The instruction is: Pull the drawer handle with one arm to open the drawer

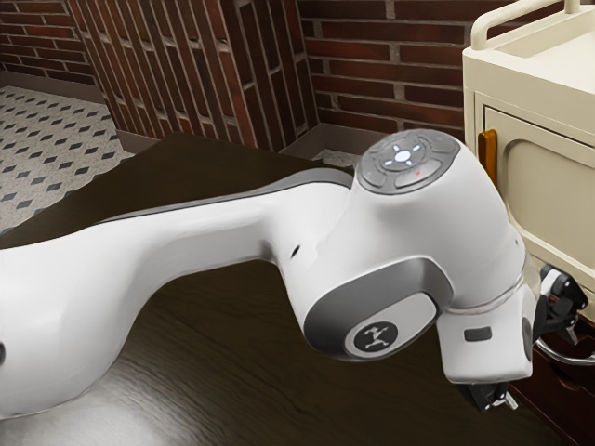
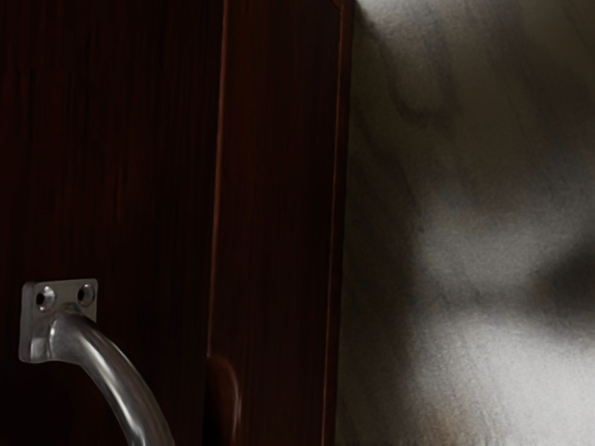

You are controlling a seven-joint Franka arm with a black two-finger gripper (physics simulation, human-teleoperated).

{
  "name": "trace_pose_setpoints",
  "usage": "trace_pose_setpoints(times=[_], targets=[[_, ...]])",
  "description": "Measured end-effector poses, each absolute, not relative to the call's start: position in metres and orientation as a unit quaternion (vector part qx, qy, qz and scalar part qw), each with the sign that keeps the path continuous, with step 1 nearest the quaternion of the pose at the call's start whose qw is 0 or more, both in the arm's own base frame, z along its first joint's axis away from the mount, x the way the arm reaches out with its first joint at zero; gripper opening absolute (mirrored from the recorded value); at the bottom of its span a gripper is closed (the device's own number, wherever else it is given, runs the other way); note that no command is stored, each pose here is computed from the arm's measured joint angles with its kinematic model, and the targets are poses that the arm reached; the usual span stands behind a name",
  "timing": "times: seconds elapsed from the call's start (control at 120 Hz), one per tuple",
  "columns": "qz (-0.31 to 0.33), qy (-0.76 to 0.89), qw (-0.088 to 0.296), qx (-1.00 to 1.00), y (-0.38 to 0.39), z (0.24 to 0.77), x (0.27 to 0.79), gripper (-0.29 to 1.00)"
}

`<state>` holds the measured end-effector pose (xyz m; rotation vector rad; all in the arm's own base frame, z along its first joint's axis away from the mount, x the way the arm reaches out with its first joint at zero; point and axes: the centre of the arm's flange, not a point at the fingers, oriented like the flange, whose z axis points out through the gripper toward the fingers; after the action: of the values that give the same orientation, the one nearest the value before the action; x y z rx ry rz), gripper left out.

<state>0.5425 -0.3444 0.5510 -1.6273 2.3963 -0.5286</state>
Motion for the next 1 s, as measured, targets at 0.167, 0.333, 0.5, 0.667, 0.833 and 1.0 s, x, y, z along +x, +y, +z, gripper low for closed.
trace_pose_setpoints(times=[0.167,0.333,0.5,0.667,0.833,1.0], targets=[[-0.178,0.81,0.098,-0.55,-0.344,0.55,0.542,0.62],[-0.179,0.808,0.096,-0.553,-0.344,0.55,0.543,0.52],[-0.18,0.805,0.094,-0.557,-0.344,0.55,0.542,0.45],[-0.177,0.802,0.092,-0.564,-0.343,0.55,0.539,0.42],[-0.164,0.799,0.088,-0.572,-0.34,0.55,0.533,0.4],[-0.151,0.795,0.083,-0.582,-0.336,0.557,0.52,0.37]])
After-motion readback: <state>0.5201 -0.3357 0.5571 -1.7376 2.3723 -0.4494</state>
